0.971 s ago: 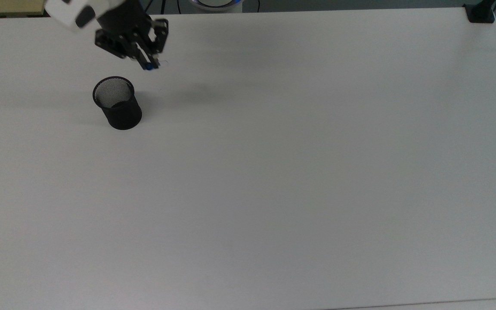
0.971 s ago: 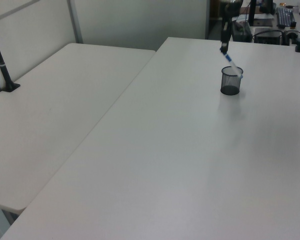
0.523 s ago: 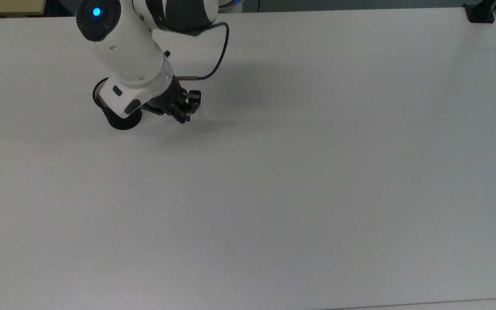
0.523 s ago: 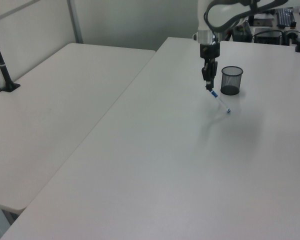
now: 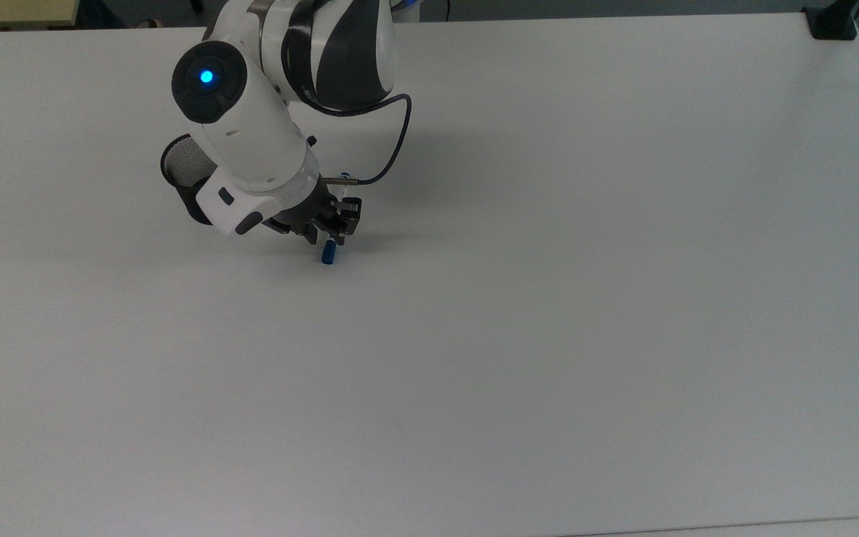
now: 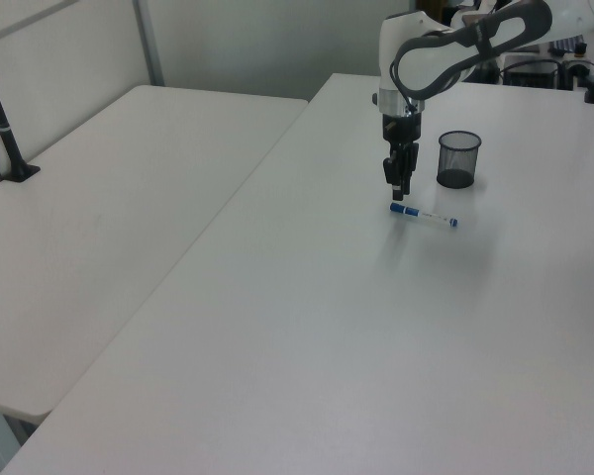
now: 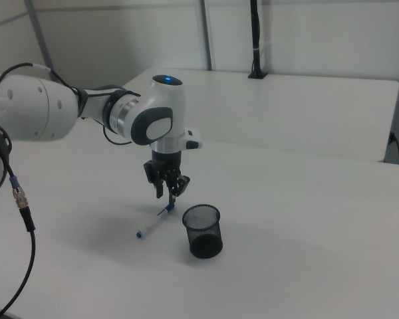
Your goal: Remove the marker
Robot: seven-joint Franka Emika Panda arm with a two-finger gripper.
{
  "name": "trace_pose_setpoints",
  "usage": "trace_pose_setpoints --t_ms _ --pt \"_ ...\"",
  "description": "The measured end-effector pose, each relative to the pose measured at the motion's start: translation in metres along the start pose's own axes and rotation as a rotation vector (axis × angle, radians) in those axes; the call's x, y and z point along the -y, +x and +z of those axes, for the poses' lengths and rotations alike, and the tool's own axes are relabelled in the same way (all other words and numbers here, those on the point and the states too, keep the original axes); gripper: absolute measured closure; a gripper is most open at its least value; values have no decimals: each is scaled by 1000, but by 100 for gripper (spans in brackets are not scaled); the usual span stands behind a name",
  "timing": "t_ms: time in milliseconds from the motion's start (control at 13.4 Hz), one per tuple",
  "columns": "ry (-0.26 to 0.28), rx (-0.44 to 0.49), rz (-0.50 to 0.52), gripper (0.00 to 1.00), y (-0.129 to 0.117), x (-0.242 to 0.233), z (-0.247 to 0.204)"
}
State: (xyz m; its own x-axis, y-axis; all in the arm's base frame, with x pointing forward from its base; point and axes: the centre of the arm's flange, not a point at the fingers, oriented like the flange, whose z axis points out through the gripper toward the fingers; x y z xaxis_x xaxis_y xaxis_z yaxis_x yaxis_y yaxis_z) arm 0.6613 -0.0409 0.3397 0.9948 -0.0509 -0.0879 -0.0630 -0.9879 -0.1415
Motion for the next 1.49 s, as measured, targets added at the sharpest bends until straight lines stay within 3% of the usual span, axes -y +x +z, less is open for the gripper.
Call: trace_pose_setpoints --t_ms 224,373,598,672,896,1046,1195,1494 --pt "1 -38 25 20 3 3 -21" --pt "4 -83 57 1 -1 7 -52" --pt "-45 -121 52 0 -27 14 -128" --pt "-68 -135 46 0 -48 17 -170" --pt "-64 -190 62 0 -111 8 -264" --pt "-52 -170 82 0 -149 -2 -297" --pt "-44 -137 78 0 -170 1 -308" --pt "-78 -167 18 0 -161 0 -303"
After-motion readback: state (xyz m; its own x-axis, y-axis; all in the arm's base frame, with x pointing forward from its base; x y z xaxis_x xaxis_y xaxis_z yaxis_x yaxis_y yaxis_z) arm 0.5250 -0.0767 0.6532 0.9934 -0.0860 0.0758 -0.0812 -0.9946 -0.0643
